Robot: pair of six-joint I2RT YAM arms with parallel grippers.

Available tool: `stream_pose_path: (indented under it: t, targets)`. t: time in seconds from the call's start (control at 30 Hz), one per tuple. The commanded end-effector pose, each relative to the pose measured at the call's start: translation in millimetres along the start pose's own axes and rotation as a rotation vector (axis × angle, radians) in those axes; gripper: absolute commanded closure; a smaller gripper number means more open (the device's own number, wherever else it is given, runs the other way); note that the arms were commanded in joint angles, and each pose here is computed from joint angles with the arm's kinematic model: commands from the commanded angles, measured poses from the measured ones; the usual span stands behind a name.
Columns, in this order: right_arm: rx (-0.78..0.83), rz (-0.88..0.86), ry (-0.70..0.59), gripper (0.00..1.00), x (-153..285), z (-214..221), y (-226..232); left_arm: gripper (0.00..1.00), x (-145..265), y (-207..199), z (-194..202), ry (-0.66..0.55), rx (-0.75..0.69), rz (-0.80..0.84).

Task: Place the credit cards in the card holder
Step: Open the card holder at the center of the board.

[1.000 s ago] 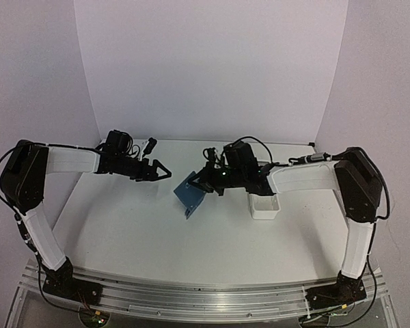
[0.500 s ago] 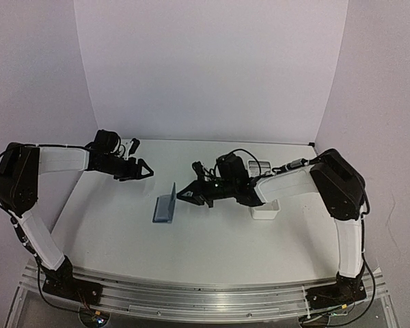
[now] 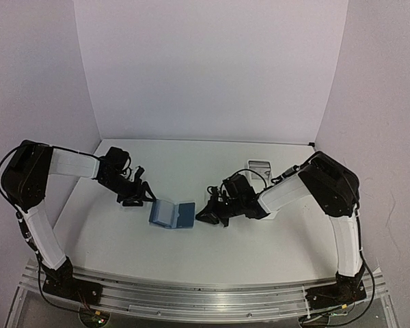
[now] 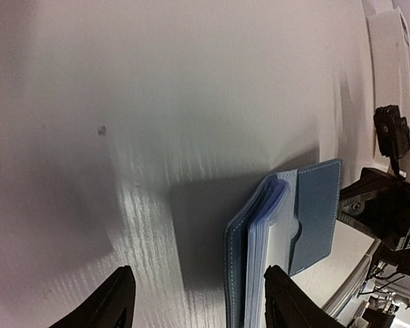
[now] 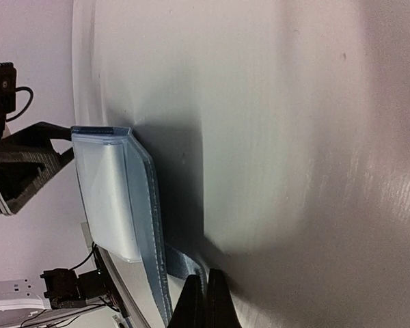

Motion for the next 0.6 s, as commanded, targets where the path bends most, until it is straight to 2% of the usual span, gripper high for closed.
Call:
stream_pose_path:
  t: [0.0, 0.17, 0.37, 0.5, 0.57]
  targets:
    - [-0.028, 0.171, -0.042, 1.00, 4.7, -5.0, -26.9, 0.40, -13.2, -11.2, 10.0, 0.059, 0.010, 0.087]
    - [-0.018, 0.167, -0.046, 1.00, 1.1, -8.4, -22.9, 0.50, -14.5, -24.0, 13.0, 0.070, -0.017, 0.185]
    - [-0.025, 0.177, -0.036, 1.00, 0.0, -6.8, -28.3, 0.82, -7.2, -34.4, 6.1, 0.030, -0.032, 0.287]
    - [-0.021, 0.175, -0.031, 1.00, -2.1, -7.3, -28.6, 0.87, 0.2, -45.4, 0.0, -0.017, -0.076, 0.356]
    - [-0.019, 0.172, -0.030, 1.00, -3.1, -8.0, -27.4, 0.93, -3.1, -44.2, 0.6, -0.008, -0.067, 0.354]
Point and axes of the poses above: each gripper's point midway between its finger pads, its own x axis back along the fingers, its own y axis along the line the jaws close on, z = x × y, the point moved 6 cm from there along x, back along the fingers, and after that the axes turned 12 degrees about -x, right-handed, at the moved point
